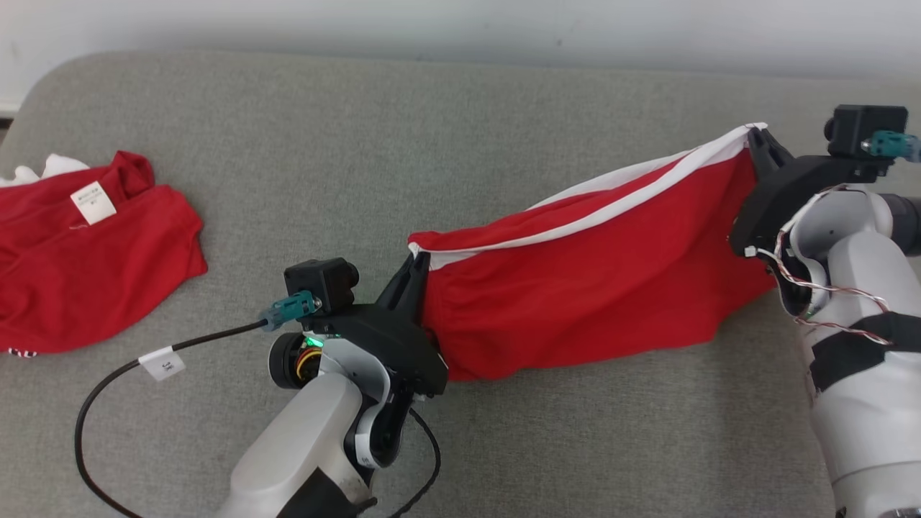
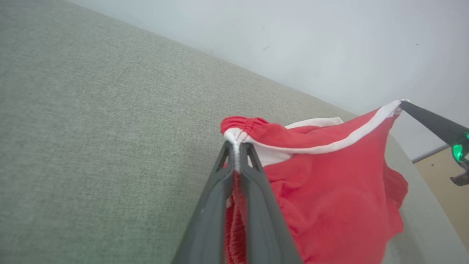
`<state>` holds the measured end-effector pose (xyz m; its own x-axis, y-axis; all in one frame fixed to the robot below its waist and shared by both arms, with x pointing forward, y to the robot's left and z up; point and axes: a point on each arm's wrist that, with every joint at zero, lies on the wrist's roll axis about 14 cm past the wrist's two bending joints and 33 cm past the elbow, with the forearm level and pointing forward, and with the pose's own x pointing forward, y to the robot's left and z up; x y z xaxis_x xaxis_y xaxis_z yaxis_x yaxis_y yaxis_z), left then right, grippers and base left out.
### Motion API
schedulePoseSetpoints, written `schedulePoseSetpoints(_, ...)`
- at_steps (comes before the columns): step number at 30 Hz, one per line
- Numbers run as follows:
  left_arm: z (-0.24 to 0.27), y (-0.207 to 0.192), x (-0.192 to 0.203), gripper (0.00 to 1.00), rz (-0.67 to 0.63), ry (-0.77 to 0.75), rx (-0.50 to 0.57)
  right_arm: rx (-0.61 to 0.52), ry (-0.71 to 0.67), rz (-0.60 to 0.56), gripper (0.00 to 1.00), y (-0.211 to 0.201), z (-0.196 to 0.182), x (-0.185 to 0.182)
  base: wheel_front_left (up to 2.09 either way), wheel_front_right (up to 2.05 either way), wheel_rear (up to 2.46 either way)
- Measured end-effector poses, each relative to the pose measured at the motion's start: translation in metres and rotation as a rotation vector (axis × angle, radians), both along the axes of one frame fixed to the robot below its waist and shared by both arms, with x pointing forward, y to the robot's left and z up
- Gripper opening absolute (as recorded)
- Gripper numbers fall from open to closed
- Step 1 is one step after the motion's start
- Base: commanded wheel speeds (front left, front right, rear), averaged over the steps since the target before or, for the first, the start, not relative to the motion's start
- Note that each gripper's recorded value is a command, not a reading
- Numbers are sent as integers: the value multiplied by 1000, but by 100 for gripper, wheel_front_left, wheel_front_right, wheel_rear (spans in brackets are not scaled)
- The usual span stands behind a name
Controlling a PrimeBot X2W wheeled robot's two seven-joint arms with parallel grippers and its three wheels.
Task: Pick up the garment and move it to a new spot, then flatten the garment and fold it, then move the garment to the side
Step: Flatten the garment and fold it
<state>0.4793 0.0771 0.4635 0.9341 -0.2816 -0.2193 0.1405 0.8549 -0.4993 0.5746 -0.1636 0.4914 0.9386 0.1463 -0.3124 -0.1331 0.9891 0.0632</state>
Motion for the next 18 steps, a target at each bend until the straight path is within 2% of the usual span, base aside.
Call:
schedulePoseSetpoints(8,-19,16,16,0,75,32,-1,-7,26,-11,0,5,-28,22,0,0,0)
schedulePoseSetpoints(9,-21,17,17,56,78,34,1,3,26,-18,0,5,-29,23,0,0,0)
schedulePoseSetpoints(10,-20,18,18,100,81,29,2,6,20,-19,46,6,-30,25,0,0,0)
schedulePoseSetpoints(11,-21,17,18,100,82,30,-2,17,12,-21,100,8,-29,26,0,0,0)
schedulePoseSetpoints(15,-16,15,18,100,76,2,33,33,11,-17,100,14,-25,26,0,0,0)
schedulePoseSetpoints(18,-5,21,18,100,70,-63,111,34,62,-25,100,10,-28,21,0,0,0)
